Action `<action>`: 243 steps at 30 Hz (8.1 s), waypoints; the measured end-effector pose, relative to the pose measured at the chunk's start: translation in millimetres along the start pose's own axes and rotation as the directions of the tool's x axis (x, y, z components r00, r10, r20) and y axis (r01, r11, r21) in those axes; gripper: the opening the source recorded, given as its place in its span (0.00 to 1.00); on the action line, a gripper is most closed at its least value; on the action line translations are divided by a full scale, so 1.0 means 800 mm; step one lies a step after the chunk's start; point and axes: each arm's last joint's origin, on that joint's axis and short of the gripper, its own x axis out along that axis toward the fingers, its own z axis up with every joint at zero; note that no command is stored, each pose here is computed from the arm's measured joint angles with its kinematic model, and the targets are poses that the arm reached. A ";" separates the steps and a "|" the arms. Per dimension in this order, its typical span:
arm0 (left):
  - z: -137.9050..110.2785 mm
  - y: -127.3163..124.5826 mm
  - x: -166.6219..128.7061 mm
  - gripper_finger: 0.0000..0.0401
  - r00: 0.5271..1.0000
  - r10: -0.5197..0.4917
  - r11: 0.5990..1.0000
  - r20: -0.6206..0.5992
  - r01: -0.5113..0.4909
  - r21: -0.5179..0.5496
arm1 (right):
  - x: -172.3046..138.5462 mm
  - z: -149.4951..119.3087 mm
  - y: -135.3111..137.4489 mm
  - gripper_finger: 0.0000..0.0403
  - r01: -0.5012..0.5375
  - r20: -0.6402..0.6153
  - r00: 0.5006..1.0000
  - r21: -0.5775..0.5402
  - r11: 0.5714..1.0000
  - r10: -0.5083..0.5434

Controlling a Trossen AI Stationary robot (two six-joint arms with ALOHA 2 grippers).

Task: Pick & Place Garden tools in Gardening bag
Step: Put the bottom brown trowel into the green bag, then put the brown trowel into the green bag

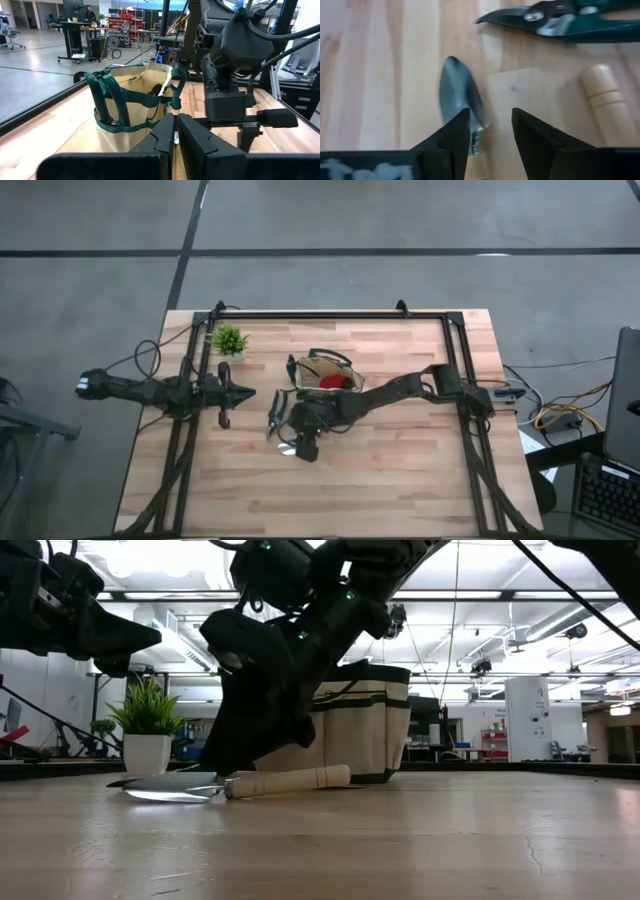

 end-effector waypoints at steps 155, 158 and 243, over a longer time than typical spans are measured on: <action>-0.001 0.000 0.001 0.08 1.000 0.001 1.000 -0.013 -0.001 0.004 | -0.217 -0.105 -0.035 0.02 0.446 0.767 0.640 -0.420 0.791 0.046; -0.001 0.000 0.001 0.08 1.000 0.001 1.000 -0.013 -0.001 0.004 | -0.214 -0.107 -0.041 0.02 0.441 0.760 0.649 -0.413 0.797 0.035; -0.001 0.000 0.001 0.08 1.000 0.001 1.000 -0.014 -0.001 0.004 | -0.195 -0.181 -0.016 0.14 -0.003 0.356 0.926 -0.330 0.944 0.127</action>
